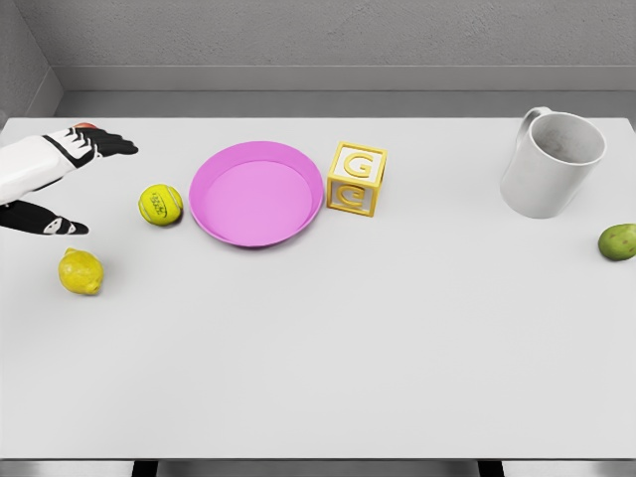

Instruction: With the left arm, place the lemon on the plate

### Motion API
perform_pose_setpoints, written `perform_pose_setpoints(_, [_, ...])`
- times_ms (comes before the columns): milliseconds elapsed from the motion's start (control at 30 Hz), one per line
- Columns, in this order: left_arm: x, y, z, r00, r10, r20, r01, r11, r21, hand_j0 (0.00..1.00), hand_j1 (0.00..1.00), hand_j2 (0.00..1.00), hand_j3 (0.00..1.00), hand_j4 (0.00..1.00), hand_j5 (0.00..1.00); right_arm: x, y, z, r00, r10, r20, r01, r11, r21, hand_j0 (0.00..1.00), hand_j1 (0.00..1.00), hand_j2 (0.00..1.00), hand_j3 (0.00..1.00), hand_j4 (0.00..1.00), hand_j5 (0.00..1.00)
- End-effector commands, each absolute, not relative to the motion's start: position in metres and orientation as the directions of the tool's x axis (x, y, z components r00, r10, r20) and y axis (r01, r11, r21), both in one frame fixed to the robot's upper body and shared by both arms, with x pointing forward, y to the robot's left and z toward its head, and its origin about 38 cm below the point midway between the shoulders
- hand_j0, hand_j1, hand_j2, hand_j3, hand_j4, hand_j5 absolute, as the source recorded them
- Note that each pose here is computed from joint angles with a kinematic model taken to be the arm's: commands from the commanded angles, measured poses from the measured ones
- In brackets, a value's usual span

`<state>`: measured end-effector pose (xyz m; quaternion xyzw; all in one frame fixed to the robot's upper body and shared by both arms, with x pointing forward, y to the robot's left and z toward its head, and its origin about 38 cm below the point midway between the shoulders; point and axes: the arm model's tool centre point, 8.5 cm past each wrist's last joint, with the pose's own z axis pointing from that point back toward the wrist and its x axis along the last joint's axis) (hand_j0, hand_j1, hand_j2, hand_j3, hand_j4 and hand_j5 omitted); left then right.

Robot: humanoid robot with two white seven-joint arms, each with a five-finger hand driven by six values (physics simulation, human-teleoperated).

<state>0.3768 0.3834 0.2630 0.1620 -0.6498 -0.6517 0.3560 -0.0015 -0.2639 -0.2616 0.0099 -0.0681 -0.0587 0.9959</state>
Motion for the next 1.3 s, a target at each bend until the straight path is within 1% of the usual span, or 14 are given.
perform_pose_setpoints(0, [0.377,0.385,0.265,-0.692,-0.676,0.255,0.250,0.106,0.962,1.00,1.00,1.00,1.00,1.00,1.00,-0.002,-0.264,-0.262,0.984,-0.116,0.133,0.114,0.993,0.020,1.00,1.00,1.00,1.00,1.00,1.00])
perform_pose_setpoints(200, [0.376,0.387,0.267,-0.689,-0.680,0.249,0.246,0.103,0.964,1.00,1.00,1.00,1.00,1.00,1.00,-0.001,-0.264,-0.262,0.984,-0.119,0.135,0.117,0.993,0.023,1.00,1.00,1.00,1.00,1.00,1.00])
perform_pose_setpoints(267, [0.374,0.397,0.276,-0.682,-0.700,0.214,0.244,0.058,0.968,1.00,1.00,1.00,1.00,1.00,1.00,-0.001,-0.264,-0.262,0.984,-0.119,0.135,0.117,0.993,0.023,1.00,1.00,1.00,1.00,1.00,1.00])
perform_pose_setpoints(333, [0.374,0.400,0.279,-0.679,-0.705,0.204,0.243,0.046,0.969,1.00,1.00,1.00,1.00,1.00,1.00,-0.002,-0.264,-0.262,0.984,-0.119,0.135,0.117,0.993,0.023,1.00,1.00,1.00,1.00,1.00,1.00])
perform_pose_setpoints(400, [0.367,0.412,0.277,-0.660,-0.728,0.186,0.277,-0.006,0.961,1.00,1.00,1.00,1.00,1.00,1.00,-0.001,-0.264,-0.262,0.984,-0.119,0.135,0.117,0.993,0.023,1.00,1.00,1.00,1.00,1.00,1.00])
perform_pose_setpoints(600, [0.363,0.421,0.272,-0.642,-0.746,0.177,0.307,-0.038,0.951,1.00,1.00,1.00,1.00,1.00,1.00,-0.001,-0.264,-0.262,0.984,-0.119,0.135,0.117,0.993,0.023,1.00,1.00,1.00,1.00,1.00,1.00])
perform_pose_setpoints(933, [0.360,0.423,0.233,-0.618,-0.783,0.063,0.361,-0.213,0.908,1.00,1.00,1.00,1.00,1.00,1.00,-0.002,-0.264,-0.262,0.984,-0.119,0.134,0.117,0.993,0.023,1.00,1.00,1.00,1.00,1.00,1.00])
perform_pose_setpoints(1133, [0.359,0.422,0.227,-0.620,-0.784,0.035,0.368,-0.252,0.895,1.00,1.00,1.00,1.00,1.00,1.00,-0.001,-0.264,-0.262,0.984,-0.119,0.135,0.117,0.993,0.023,1.00,1.00,1.00,1.00,1.00,1.00])
perform_pose_setpoints(1267, [0.357,0.408,0.208,-0.644,-0.762,0.069,0.401,-0.259,0.879,1.00,1.00,1.00,1.00,1.00,1.00,-0.002,-0.264,-0.262,0.984,-0.119,0.135,0.117,0.993,0.023,1.00,1.00,1.00,1.00,1.00,1.00])
